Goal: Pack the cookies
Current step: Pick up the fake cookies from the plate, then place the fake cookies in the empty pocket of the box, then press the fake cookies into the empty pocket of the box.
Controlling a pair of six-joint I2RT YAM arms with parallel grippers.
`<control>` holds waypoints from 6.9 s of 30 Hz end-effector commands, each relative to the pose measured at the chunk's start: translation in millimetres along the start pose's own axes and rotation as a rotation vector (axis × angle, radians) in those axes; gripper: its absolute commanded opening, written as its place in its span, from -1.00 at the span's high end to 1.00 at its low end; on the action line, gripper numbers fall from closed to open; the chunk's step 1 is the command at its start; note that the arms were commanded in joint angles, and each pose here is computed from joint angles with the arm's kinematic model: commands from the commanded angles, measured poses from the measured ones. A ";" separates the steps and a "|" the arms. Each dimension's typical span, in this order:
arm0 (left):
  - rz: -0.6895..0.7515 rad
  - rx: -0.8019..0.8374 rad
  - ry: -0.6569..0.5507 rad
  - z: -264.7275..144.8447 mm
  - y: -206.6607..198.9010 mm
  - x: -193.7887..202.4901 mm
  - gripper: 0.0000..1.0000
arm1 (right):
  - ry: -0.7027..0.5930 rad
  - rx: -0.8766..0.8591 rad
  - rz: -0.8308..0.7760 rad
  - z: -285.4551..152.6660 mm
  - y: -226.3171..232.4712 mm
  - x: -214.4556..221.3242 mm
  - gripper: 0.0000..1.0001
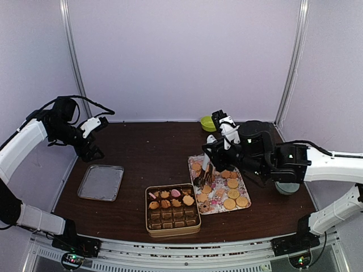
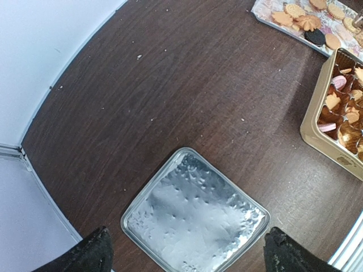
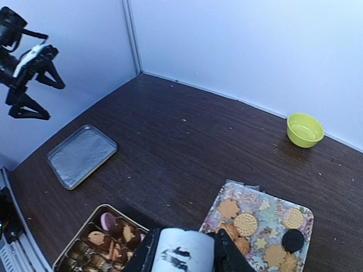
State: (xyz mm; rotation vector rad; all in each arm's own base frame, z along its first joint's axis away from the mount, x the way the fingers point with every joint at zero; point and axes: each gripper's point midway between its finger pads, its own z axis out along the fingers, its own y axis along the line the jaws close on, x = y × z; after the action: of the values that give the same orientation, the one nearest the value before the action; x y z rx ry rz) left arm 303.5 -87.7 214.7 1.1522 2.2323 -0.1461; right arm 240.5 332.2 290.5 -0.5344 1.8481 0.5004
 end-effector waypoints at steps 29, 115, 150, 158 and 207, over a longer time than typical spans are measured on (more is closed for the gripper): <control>0.031 -0.030 0.000 -8.6 3.0 -0.3 -0.90 | -0.007 0.340 0.017 62.8 -137.0 30.9 0.32; 0.033 -0.016 0.016 -9.0 -16.8 21.1 -0.90 | -0.154 -0.335 -0.233 20.8 212.6 -7.8 0.30; 0.029 -0.018 0.012 -10.0 -16.1 19.5 -0.90 | -0.123 -0.440 -0.161 9.3 198.5 7.2 0.66; 0.025 -0.011 0.007 -9.5 -17.2 18.6 -0.90 | -0.169 -0.338 -0.141 -2.5 163.1 -13.5 0.65; 0.023 -0.011 0.006 -8.2 -16.3 18.4 -0.89 | -0.072 -0.154 -0.165 26.5 89.2 18.6 0.64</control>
State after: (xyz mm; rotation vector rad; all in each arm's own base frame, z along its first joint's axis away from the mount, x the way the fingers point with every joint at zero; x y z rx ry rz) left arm 277.6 -81.1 205.5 1.1846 2.2383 -0.1154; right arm 203.1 412.9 256.8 -0.7632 1.7113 0.5059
